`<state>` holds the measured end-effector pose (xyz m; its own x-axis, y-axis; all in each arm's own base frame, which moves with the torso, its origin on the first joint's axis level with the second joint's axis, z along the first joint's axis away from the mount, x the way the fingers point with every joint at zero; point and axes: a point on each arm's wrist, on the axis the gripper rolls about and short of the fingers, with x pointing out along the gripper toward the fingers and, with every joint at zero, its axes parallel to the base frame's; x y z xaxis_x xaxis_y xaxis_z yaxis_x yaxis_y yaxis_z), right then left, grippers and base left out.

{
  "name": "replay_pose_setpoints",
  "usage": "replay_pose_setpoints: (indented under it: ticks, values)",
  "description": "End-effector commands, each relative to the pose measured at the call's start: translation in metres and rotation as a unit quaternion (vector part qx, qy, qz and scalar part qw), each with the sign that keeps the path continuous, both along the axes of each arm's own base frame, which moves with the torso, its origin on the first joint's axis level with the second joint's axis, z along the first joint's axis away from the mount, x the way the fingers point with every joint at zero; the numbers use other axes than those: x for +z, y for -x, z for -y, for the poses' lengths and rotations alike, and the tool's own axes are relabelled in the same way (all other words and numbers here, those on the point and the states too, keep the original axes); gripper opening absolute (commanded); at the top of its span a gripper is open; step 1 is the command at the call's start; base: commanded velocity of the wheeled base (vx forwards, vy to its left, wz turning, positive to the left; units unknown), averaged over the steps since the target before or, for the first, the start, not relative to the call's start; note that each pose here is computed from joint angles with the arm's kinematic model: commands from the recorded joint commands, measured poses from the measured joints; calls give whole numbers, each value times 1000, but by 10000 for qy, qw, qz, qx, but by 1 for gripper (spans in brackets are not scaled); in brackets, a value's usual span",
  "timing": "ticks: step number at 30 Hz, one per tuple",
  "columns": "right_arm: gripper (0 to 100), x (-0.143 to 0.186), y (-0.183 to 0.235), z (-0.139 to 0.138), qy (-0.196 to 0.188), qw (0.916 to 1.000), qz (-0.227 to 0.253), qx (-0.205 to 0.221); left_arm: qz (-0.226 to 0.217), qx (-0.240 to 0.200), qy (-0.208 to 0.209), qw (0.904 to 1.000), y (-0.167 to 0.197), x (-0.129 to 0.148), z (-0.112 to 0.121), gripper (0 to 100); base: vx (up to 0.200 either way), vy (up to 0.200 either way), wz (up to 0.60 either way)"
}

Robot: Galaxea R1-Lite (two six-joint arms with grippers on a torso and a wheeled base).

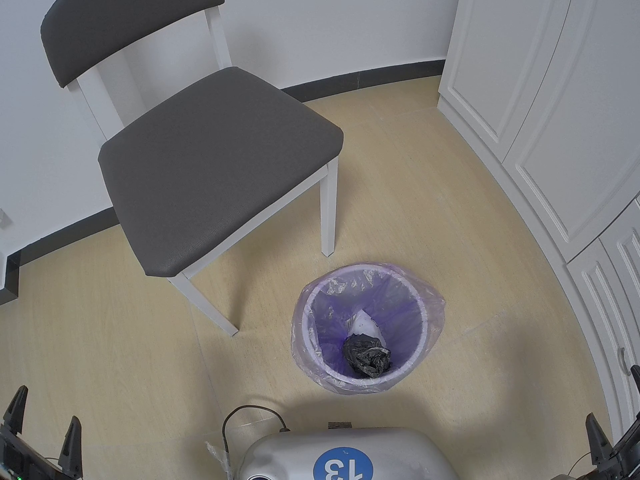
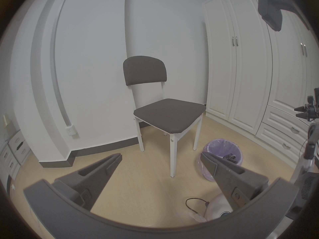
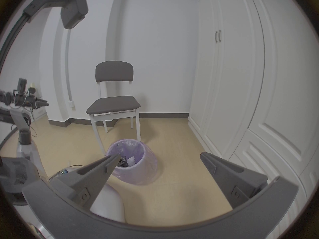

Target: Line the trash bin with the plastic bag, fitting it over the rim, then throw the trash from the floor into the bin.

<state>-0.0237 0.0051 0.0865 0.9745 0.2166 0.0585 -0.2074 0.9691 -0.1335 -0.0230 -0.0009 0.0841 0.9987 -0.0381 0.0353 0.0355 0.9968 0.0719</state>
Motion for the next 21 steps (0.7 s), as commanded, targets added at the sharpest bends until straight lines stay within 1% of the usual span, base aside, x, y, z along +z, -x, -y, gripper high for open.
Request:
replay_pose_setpoints:
  ticks: [1, 2, 3, 4, 5, 6, 8, 9, 10, 12, 13, 14, 15, 16, 17, 19, 20, 21]
  values:
    - [100, -4, 1, 2, -584, 9970, -275, -430, -272, 110, 438, 9986, 0, -9, -1, 100, 0, 0, 0]
    - [100, -4, 1, 3, -846, 9936, -312, -679, -237, 244, 578, 9977, 0, -8, -1, 100, 0, 0, 0]
    - [100, -4, 1, 5, -1195, 9877, -326, -958, -186, 339, 665, 9970, 0, -8, -2, 100, 0, 0, 0]
    - [100, -4, 1, 6, -1501, 9814, -320, -1152, -133, 321, 659, 9972, 0, -7, -2, 100, 0, 0, 0]
    - [100, -4, 1, 6, -1729, 9757, -311, -1311, -111, 304, 644, 9974, 0, -7, -1, 100, 0, 0, 0]
    - [100, -4, 1, 7, -1831, 9730, -305, -1372, -127, 298, 613, 9976, 0, -7, -1, 100, 0, 0, 0]
    - [100, -4, 1, 7, -1763, 9743, -302, -1369, -157, 267, 359, 9989, 0, -8, -1, 100, 0, 0, 0]
    - [100, -4, 1, 6, -1647, 9764, -312, -1364, -149, 217, 212, 9994, 0, -8, -1, 100, 0, 0, 0]
    - [100, -3, 2, 6, -1414, 9812, -318, -1274, -165, 88, 125, 9997, 0, -8, 0, 100, 0, 0, 0]
    - [100, -3, 2, 4, -830, 9925, -311, -841, -156, -49, 61, 9998, 0, -8, 0, 100, 0, 0, 0]
    - [100, -3, 2, 4, -830, 9925, -311, -841, -156, -49, 61, 9998, 0, -8, 0, 100, 0, 0, 0]
    - [100, -5, 1, 2, -508, 9974, -277, -434, -148, -64, 53, 9999, 0, -8, 0, 100, 0, 0, 0]
    - [100, -5, 1, 0, -307, 9992, -252, -13, -141, -56, 53, 9999, 0, -8, 0, 100, 0, 0, 0]
    - [100, -5, 1, 0, -307, 9992, -252, -13, -141, -56, 53, 9999, 0, -8, 0, 100, 0, 0, 0]
    - [100, -5, 1, 0, -158, 9996, -211, -34, -142, -49, 76, 9999, 0, -8, 0, 100, 0, 0, 0]
    - [100, -5, 1, 0, -158, 9997, -203, -34, -158, -26, 107, 9998, 0, -8, 0, 100, 0, 0, 0]
    - [100, -5, 1, 1, -509, 9982, -280, -142, -153, 25, 200, 9997, 0, -8, 0, 100, 0, 0, 0]
    - [100, -5, 1, 2, -701, 9964, -308, -364, -170, 55, 277, 9995, 0, -8, 0, 100, 0, 0, 0]
